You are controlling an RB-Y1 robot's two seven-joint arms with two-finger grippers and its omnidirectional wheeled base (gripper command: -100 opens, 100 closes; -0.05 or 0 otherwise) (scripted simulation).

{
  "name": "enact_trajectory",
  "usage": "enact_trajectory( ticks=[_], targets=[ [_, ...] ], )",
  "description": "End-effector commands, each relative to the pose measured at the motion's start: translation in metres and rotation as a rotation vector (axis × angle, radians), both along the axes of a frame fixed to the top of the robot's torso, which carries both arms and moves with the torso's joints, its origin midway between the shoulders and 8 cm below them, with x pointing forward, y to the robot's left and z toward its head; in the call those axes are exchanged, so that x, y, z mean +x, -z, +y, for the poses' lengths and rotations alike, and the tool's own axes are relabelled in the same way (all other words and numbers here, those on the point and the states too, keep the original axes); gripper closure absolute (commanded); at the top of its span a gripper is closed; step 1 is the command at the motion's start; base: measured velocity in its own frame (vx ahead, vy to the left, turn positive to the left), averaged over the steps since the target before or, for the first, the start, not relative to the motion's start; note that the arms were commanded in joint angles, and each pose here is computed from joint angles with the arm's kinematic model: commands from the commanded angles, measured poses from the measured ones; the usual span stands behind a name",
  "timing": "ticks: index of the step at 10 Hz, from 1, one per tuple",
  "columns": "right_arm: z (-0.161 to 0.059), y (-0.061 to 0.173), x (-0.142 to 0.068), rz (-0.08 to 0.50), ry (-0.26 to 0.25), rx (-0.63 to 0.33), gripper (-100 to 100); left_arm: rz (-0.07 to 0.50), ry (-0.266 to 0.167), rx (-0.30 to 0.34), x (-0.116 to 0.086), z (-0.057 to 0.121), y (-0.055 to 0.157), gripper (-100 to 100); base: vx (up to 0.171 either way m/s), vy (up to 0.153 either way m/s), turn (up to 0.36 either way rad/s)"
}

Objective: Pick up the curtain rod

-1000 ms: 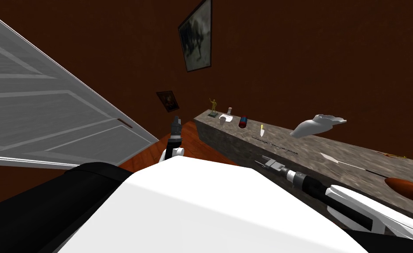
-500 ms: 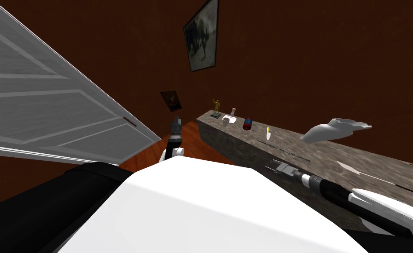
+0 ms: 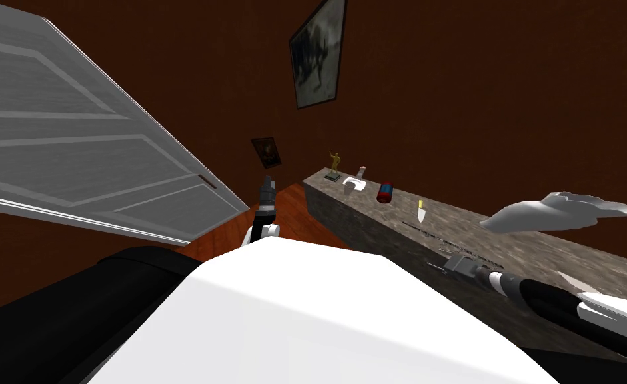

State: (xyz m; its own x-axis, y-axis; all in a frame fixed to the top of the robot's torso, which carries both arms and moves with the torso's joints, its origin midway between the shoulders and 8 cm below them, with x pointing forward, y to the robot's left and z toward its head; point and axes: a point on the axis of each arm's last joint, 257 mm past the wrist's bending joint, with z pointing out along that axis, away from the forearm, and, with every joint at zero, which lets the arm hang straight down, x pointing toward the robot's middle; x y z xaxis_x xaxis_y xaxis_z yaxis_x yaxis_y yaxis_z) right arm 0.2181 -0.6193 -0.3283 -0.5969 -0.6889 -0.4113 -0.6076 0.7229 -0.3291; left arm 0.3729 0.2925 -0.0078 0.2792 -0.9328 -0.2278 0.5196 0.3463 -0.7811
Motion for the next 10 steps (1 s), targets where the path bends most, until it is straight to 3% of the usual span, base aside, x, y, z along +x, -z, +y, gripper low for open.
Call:
enact_trajectory(
  ticks=[1,3,4,7,9,10],
  targets=[
    [-0.016,-0.002,-0.005,0.013,-0.003,-0.045,-100,0.0,0.0,0.0,0.0,0.0,0.0,0,0.049,-0.008,0.04],
    [-0.051,-0.011,-0.017,0.054,-0.016,-0.156,-100,0.0,0.0,0.0,0.0,0.0,0.0,0,0.039,-0.015,0.127],
    [-0.051,-0.011,-0.017,0.054,-0.016,-0.156,-100,0.0,0.0,0.0,0.0,0.0,0.0,0,0.035,-0.019,0.053],
    [-0.099,-0.025,-0.036,0.113,-0.032,-0.312,-100,0.0,0.0,0.0,0.0,0.0,0.0,0,0.048,-0.025,0.137],
    [-0.111,-0.029,-0.043,0.13,-0.035,-0.353,-100,0.0,0.0,0.0,0.0,0.0,0.0,0,0.044,-0.04,0.101],
    [-0.104,-0.026,-0.038,0.121,-0.034,-0.329,-100,0.0,0.0,0.0,0.0,0.0,0.0,0,0.019,-0.025,0.034]
  ],
)
